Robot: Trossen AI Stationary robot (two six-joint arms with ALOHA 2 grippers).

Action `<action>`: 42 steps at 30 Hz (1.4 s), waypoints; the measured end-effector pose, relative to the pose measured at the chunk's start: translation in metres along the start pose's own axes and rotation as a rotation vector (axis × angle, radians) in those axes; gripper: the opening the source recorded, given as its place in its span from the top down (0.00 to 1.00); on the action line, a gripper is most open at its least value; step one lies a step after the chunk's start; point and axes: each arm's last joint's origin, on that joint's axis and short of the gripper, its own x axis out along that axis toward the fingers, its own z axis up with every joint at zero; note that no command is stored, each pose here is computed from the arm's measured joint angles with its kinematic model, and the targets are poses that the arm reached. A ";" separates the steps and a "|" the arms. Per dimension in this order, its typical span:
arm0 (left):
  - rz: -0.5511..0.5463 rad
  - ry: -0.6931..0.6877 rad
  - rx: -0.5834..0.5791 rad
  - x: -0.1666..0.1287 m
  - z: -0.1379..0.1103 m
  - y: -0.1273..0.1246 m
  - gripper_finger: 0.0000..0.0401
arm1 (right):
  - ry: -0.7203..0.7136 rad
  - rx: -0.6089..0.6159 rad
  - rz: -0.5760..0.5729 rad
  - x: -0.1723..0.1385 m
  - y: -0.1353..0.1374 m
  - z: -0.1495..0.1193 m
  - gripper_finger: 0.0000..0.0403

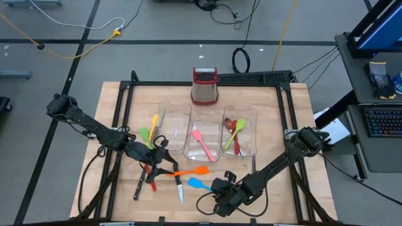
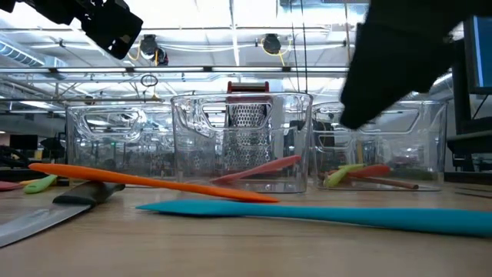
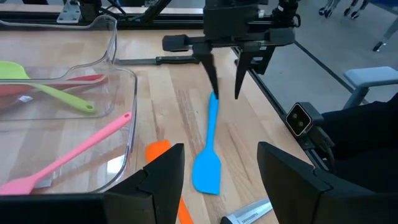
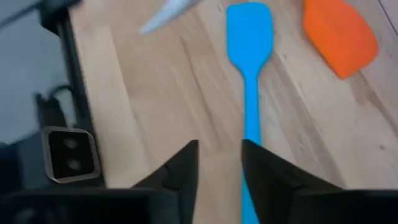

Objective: Pick & Place Kitchen Items
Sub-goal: Put the blue spatula into the middle transparent bin

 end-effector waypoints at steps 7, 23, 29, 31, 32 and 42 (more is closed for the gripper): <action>0.000 -0.001 0.001 0.000 0.000 0.000 0.48 | -0.012 -0.102 -0.042 0.009 -0.013 -0.001 0.55; 0.000 0.000 -0.011 0.000 0.000 0.000 0.48 | -0.231 -0.235 0.011 0.034 -0.036 -0.014 0.62; 0.000 0.000 -0.012 0.000 0.000 0.000 0.48 | -0.286 -0.290 0.048 0.039 -0.033 -0.007 0.62; 0.001 0.002 -0.012 0.000 0.000 0.000 0.48 | -0.292 -0.283 0.064 0.041 -0.034 -0.003 0.62; 0.001 0.002 -0.012 0.000 0.000 0.000 0.48 | -0.293 -0.277 0.071 0.044 -0.034 0.000 0.62; 0.002 0.004 -0.013 0.000 0.000 0.000 0.48 | -0.197 -0.351 0.002 0.077 -0.029 0.009 0.62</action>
